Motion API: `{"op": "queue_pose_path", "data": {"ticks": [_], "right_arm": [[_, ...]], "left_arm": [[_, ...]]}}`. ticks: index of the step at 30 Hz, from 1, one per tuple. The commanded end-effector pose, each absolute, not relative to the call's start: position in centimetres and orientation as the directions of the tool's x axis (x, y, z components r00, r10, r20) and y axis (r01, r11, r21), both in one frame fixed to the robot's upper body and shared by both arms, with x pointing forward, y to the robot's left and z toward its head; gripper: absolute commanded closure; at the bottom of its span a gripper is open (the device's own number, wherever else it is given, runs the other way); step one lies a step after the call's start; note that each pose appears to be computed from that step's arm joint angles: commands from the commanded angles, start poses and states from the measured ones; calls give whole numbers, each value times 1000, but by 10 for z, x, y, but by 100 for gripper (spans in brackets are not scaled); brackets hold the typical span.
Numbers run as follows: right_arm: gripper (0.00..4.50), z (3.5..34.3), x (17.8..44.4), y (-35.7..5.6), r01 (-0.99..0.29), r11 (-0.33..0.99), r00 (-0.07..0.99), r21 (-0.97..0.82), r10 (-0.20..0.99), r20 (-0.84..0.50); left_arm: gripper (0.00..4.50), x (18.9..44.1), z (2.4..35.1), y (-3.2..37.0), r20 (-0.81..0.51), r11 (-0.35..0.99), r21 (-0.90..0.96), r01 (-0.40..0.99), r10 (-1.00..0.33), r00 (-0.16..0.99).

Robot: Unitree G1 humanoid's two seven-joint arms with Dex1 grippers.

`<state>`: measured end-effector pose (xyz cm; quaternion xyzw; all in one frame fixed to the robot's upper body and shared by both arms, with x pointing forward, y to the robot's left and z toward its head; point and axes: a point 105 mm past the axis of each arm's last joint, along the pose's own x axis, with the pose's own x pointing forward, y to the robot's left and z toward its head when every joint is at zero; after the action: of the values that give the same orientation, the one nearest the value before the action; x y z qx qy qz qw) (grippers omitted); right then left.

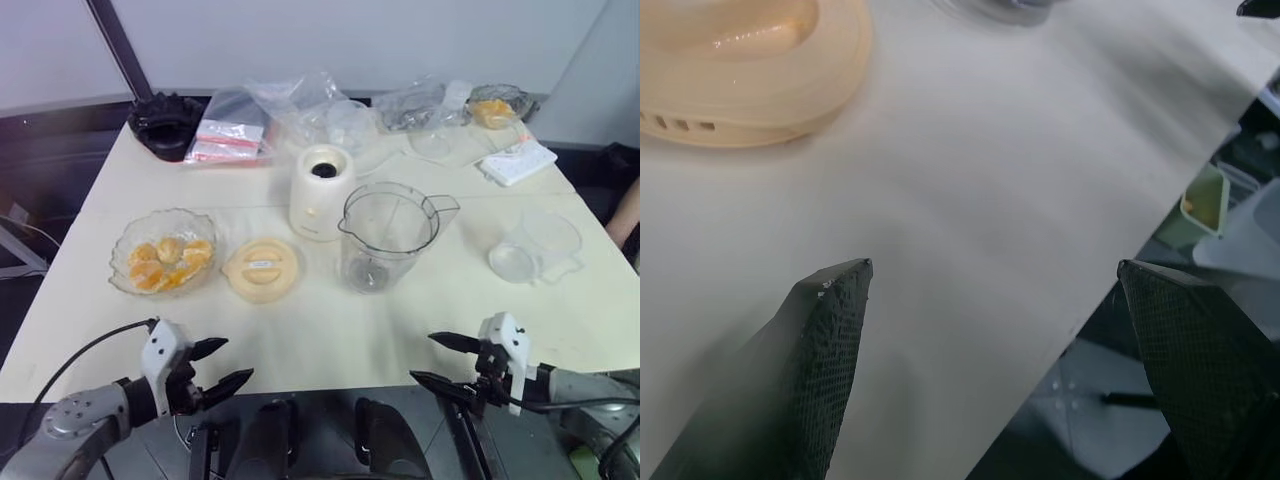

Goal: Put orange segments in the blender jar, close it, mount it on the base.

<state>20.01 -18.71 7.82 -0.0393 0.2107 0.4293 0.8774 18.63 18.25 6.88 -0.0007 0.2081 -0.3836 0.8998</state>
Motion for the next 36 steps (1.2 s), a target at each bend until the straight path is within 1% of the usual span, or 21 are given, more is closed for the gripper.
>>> {"op": "queue_pose_path", "data": {"ticks": [1,27,31,34,36], "right_arm": [[9,87,200,-181,-784,614,544,89,750,-376],[9,91,212,-167,-769,637,589,61,742,-322],[9,92,214,-165,-768,638,593,56,741,-315],[9,92,213,-160,-770,635,592,55,744,-309],[9,98,212,-146,-791,609,573,60,772,-274]], "left_arm": [[38,187,76,177,-353,696,-139,705,-700,621],[38,201,87,186,-360,716,-64,696,-667,653],[38,206,87,193,-369,744,-60,665,-636,678],[38,223,95,214,-359,821,-76,566,-552,753],[38,252,124,240,-283,888,-66,455,-454,845]]}}
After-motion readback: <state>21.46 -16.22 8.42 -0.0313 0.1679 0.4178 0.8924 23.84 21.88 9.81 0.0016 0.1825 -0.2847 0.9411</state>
